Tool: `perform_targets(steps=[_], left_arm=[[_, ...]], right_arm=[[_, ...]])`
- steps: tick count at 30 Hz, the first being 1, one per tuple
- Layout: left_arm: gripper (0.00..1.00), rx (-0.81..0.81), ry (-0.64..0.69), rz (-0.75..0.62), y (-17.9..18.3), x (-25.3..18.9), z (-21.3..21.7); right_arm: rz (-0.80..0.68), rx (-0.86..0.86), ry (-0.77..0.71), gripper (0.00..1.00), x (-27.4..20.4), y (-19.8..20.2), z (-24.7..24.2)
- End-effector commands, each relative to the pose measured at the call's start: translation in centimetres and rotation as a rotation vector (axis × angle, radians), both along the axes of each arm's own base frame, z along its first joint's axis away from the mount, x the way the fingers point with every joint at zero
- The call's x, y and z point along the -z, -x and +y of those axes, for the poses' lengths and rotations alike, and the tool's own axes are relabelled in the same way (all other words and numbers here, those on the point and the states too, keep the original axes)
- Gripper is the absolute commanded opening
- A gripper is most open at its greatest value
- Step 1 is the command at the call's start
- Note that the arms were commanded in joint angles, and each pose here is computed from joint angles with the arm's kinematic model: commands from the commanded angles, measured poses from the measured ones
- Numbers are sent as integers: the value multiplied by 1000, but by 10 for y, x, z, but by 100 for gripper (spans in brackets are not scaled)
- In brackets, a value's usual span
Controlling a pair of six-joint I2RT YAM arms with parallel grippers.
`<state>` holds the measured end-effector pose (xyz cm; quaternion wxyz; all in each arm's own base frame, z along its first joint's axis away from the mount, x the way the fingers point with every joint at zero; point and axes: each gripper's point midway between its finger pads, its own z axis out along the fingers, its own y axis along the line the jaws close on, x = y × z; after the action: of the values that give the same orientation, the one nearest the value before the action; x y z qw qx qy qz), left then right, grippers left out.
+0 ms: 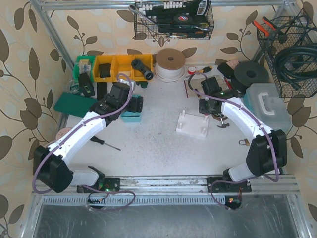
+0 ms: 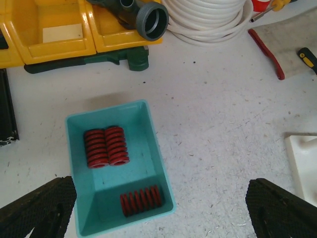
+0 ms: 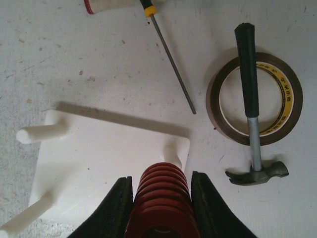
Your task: Install the large spring
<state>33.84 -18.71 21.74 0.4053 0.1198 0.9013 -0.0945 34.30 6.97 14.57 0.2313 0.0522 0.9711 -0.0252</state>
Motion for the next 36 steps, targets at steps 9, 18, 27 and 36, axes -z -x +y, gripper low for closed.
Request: perform_targets(steps=[9, 18, 27, 36], left_arm=[[95, 65, -59, -45, 4, -10, -9], [95, 58, -84, -52, 1, -11, -11], [95, 61, -91, -45, 0, -9, -14], [93, 51, -92, -31, -1, -5, -19]], right_arm=[[-14, 65, -56, 0, 17, -11, -5], [32, 85, -27, 0, 37, -6, -11], [50, 54, -20, 0, 56, -12, -8], [79, 81, 3, 15, 71, -13, -12]])
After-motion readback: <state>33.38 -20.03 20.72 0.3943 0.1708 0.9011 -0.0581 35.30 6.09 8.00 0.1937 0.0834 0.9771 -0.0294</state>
